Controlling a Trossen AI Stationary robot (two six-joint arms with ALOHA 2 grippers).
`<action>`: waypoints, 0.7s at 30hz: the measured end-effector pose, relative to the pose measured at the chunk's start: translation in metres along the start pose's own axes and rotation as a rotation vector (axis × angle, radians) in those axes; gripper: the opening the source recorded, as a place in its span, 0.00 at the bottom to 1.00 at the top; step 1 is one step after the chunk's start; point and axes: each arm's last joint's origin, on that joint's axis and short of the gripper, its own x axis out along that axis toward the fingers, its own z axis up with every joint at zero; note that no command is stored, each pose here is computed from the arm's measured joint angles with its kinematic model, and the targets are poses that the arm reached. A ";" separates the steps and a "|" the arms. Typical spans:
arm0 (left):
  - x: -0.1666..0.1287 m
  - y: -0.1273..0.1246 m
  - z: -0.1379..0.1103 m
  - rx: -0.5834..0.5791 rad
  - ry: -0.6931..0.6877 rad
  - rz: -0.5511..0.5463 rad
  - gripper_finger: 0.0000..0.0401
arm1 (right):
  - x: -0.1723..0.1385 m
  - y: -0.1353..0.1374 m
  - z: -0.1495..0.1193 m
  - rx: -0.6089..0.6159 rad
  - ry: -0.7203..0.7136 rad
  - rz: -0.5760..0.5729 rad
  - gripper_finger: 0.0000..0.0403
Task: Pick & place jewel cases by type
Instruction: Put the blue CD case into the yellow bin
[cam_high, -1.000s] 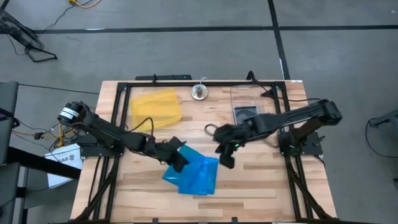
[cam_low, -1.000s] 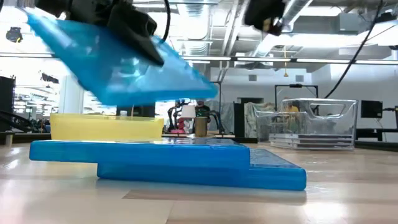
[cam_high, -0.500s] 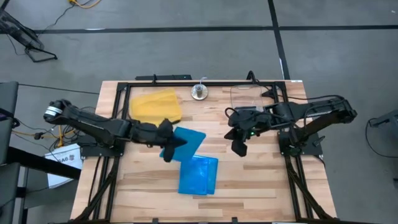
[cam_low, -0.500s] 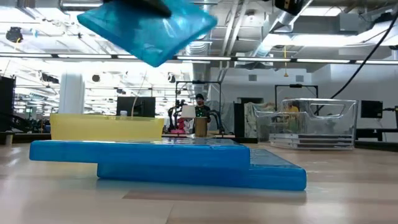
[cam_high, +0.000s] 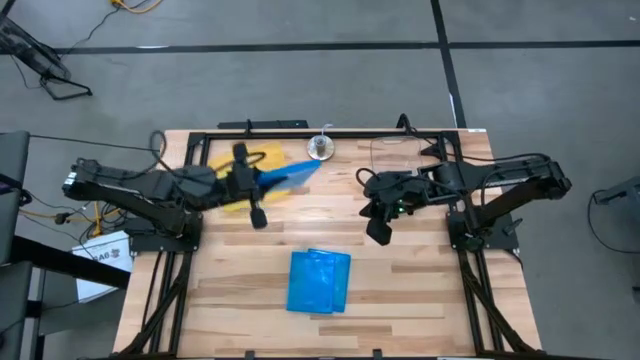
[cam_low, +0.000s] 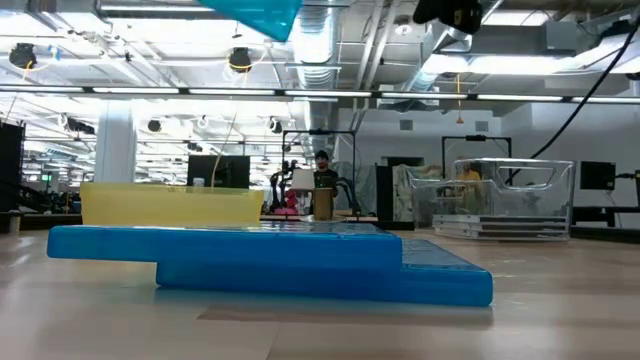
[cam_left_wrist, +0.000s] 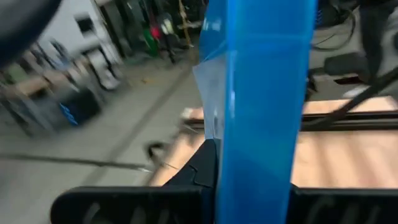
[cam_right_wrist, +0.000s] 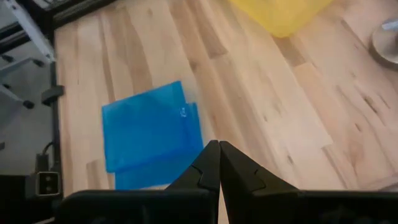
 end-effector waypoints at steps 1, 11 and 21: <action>-0.003 0.004 0.008 0.046 -0.007 0.019 0.00 | 0.000 -0.002 0.001 0.006 -0.004 -0.003 0.00; -0.027 0.041 0.070 0.247 -0.133 0.163 0.00 | 0.001 -0.019 0.009 0.060 -0.029 -0.062 0.00; -0.013 0.050 0.040 0.114 0.062 0.145 0.00 | 0.001 -0.022 0.009 0.068 -0.028 -0.066 0.00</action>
